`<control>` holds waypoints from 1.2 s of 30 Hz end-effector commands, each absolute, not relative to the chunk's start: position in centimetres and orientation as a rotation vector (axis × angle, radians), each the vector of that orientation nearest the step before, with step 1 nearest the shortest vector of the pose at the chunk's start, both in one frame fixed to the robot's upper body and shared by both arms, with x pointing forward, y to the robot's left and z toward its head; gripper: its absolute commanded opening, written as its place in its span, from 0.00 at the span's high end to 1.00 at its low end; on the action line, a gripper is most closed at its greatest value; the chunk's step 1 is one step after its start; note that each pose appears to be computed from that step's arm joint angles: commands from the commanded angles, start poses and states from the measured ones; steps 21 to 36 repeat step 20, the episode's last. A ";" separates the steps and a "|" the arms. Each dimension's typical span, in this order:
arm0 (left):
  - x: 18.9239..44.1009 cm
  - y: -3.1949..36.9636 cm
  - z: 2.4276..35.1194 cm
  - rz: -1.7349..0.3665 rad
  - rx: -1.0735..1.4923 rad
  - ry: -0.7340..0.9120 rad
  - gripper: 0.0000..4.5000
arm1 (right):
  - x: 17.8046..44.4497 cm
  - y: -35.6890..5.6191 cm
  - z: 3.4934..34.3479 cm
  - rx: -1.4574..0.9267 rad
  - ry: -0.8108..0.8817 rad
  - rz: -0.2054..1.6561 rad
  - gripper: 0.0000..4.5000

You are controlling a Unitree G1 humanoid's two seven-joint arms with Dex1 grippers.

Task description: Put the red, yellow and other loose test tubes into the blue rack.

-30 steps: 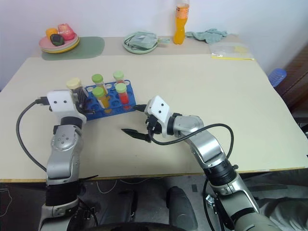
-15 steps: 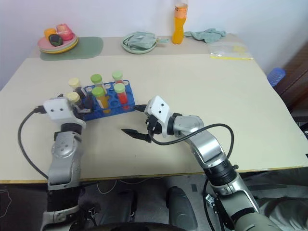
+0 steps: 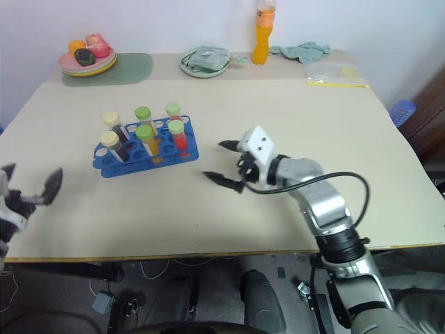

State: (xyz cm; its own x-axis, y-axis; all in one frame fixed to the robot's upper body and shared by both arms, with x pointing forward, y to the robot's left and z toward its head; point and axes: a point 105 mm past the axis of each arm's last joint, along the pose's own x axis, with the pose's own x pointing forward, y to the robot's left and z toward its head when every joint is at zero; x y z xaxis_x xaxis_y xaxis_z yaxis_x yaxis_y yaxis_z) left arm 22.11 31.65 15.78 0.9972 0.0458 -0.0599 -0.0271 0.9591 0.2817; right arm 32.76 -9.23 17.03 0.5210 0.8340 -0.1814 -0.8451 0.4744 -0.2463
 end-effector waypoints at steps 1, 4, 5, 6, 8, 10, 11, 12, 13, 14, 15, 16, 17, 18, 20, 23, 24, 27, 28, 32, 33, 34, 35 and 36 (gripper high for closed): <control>21.6 31.1 16.1 -0.010 0.324 0.057 0.01 | 33.5 -13.1 17.2 -0.338 0.062 0.935 0.00; 21.6 31.2 15.6 0.000 0.307 0.063 0.01 | 34.2 -15.8 16.9 -0.362 0.100 0.865 0.00; 21.7 31.0 15.5 -0.001 0.303 0.065 0.01 | 34.4 -16.6 16.9 -0.370 0.106 0.846 0.00; 21.8 30.9 15.1 -0.008 0.305 0.075 0.01 | 34.6 -17.2 16.8 -0.374 0.110 0.827 0.00; 21.8 30.9 14.5 -0.007 0.306 0.092 0.01 | 34.9 -17.9 16.5 -0.382 0.115 0.798 0.00; 22.0 30.9 14.3 0.009 0.296 0.094 0.01 | 35.2 -18.3 16.2 -0.387 0.118 0.789 0.00; 22.1 30.7 14.2 0.012 0.290 0.092 0.01 | 35.3 -18.5 16.1 -0.385 0.119 0.787 0.00; 22.1 30.5 13.9 0.015 0.283 0.093 0.01 | 35.3 -18.6 15.9 -0.381 0.119 0.782 0.00; 22.1 30.4 13.7 0.018 0.277 0.095 0.01 | 35.4 -18.7 15.7 -0.378 0.119 0.778 0.00; 22.1 30.3 13.6 0.024 0.272 0.095 0.01 | 35.5 -18.7 15.5 -0.373 0.120 0.775 0.00; 22.1 30.2 13.4 0.032 0.266 0.096 0.01 | 35.5 -18.7 15.3 -0.368 0.122 0.774 0.00; 22.0 30.4 13.2 0.046 0.263 0.101 0.01 | 35.5 -18.5 14.9 -0.364 0.125 0.776 0.00; 21.9 30.4 13.1 0.059 0.265 0.105 0.01 | 35.6 -18.4 14.7 -0.364 0.127 0.779 0.00; 21.9 30.4 12.9 0.070 0.265 0.107 0.01 | 35.7 -18.2 14.4 -0.366 0.129 0.781 0.00; 21.9 30.3 12.6 0.087 0.263 0.110 0.01 | 36.1 -17.9 14.0 -0.365 0.128 0.784 0.00; 21.9 30.3 12.6 0.087 0.263 0.110 0.01 | 36.1 -17.9 14.0 -0.365 0.128 0.784 0.00; 21.9 30.3 12.6 0.087 0.263 0.110 0.01 | 36.1 -17.9 14.0 -0.365 0.128 0.784 0.00; 21.9 30.3 12.6 0.087 0.263 0.110 0.01 | 36.1 -17.9 14.0 -0.365 0.128 0.784 0.00; 21.9 30.3 12.6 0.087 0.263 0.110 0.01 | 36.1 -17.9 14.0 -0.365 0.128 0.784 0.00; 21.9 30.3 12.6 0.087 0.263 0.110 0.01 | 36.1 -17.9 14.0 -0.365 0.128 0.784 0.00; 21.9 30.3 12.6 0.087 0.263 0.110 0.01 | 36.1 -17.9 14.0 -0.365 0.128 0.784 0.00; 21.9 30.3 12.6 0.087 0.263 0.110 0.01 | 36.1 -17.9 14.0 -0.365 0.128 0.784 0.00; 21.9 30.3 12.6 0.087 0.263 0.110 0.01 | 36.1 -17.9 14.0 -0.365 0.128 0.784 0.00; 21.9 30.3 12.6 0.087 0.263 0.110 0.01 | 36.1 -17.9 14.0 -0.365 0.128 0.784 0.00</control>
